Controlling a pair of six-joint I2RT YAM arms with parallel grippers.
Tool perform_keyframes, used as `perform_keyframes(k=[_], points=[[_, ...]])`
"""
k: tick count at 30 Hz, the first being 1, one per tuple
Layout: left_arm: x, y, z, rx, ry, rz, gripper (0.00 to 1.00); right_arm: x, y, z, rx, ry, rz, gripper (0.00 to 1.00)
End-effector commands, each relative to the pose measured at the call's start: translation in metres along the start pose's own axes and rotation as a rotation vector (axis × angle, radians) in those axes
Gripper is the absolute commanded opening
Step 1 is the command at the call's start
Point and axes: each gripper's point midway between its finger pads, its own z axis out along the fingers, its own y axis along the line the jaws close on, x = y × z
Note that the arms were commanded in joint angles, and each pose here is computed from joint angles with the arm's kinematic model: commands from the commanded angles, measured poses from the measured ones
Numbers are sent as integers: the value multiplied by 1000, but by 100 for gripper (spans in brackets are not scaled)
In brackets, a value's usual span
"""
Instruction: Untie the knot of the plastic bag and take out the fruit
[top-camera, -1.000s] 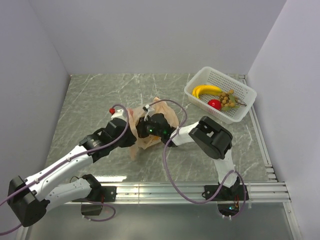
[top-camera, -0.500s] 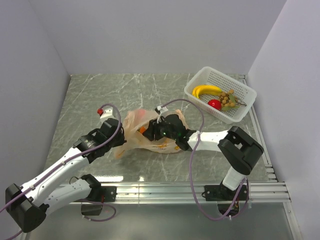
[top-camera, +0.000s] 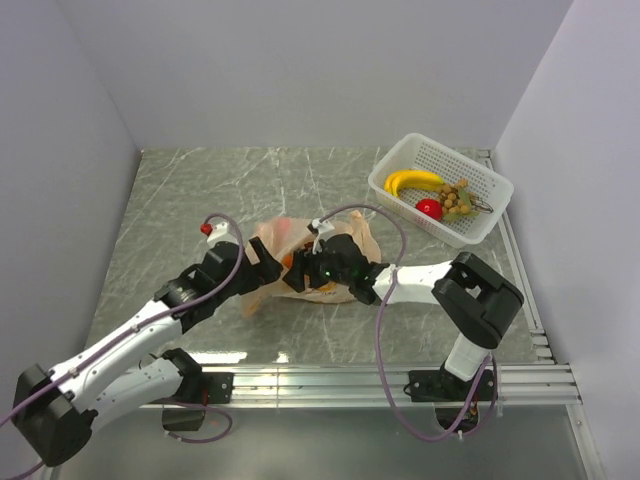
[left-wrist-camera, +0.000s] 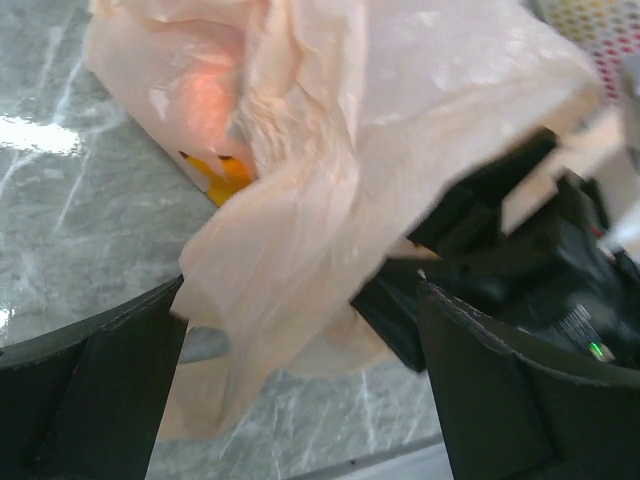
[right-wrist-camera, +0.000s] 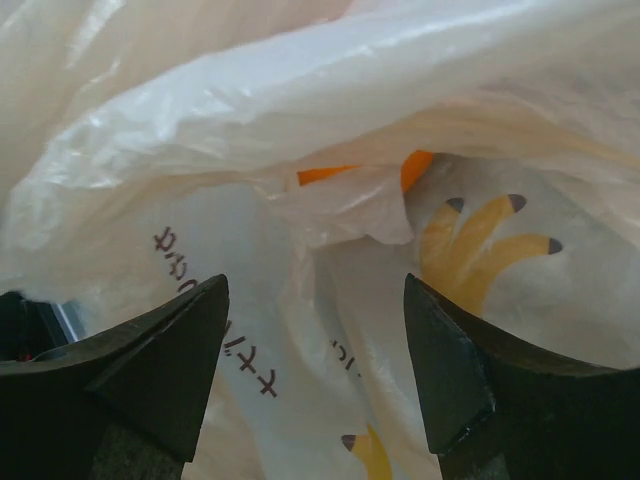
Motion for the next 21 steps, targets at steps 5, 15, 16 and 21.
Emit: perform_keyframes(k=[5,15,16,21], points=[[1,33,41,-182,-85,-70,98,2,16,-1,-11,-19,14,77],[-3,45,58,-245,-128,6,30,1,-5,-8,111,-45,22,77],[-7,43,57,-242,-133,27,4,3,-10,-9,131,-36,24,77],[-21,-23,33,-58,-102,181,1,-6,-38,-16,213,-76,96,77]])
